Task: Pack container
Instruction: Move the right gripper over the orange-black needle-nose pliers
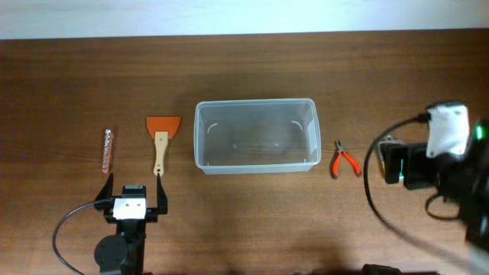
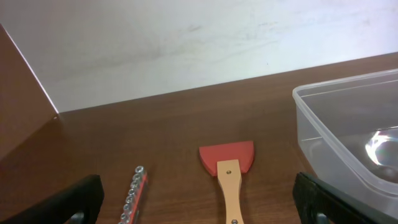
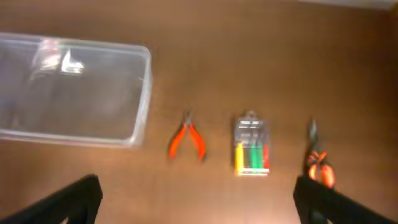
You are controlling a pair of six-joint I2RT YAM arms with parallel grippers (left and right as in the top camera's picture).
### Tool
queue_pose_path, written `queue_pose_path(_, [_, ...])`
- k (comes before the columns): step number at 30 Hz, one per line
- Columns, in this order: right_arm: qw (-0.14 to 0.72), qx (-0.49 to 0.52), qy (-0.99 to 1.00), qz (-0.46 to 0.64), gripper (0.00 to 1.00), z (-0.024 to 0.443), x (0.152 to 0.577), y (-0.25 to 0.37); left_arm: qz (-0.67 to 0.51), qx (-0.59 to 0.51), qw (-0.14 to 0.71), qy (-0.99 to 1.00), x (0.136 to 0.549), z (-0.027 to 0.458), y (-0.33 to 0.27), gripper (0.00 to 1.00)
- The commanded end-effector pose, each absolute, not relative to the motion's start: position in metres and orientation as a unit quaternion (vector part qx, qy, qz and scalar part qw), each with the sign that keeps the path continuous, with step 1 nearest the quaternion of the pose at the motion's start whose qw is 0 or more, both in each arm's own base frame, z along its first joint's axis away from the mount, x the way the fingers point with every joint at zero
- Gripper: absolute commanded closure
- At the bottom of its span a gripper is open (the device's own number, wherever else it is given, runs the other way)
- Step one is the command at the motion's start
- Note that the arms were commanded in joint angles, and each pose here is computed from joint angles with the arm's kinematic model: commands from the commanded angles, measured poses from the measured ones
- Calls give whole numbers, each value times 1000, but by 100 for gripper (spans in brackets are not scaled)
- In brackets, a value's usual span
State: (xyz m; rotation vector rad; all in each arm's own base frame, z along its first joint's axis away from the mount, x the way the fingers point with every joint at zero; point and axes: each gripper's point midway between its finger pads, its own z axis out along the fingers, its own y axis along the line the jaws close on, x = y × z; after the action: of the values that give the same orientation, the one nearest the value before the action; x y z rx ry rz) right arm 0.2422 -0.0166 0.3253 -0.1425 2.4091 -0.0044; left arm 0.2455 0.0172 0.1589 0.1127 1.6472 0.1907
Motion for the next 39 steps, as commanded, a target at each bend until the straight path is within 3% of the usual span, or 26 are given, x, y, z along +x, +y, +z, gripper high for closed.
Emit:
queue_pose_path(1, [318, -123, 940, 10, 1, 327, 264, -13, 86, 43, 674, 733, 245, 157, 20, 1])
queue_pose_path(6, [239, -143, 960, -33, 1, 290, 290, -39, 86, 43, 674, 733, 245, 157, 20, 1])
queue_pose_path(15, [139, 6, 990, -27, 1, 230, 313, -115, 86, 43, 674, 733, 245, 157, 20, 1])
queue_pose_path(27, [181, 84, 980, 25, 1, 227, 296, -178, 86, 43, 674, 733, 245, 157, 20, 1])
queue_pose_path(33, [139, 186, 970, -67, 1, 218, 284, -220, 86, 43, 674, 733, 245, 157, 20, 1])
queue_pose_path(39, [115, 212, 969, -59, 1, 193, 293, -230, 86, 43, 674, 733, 245, 157, 20, 1])
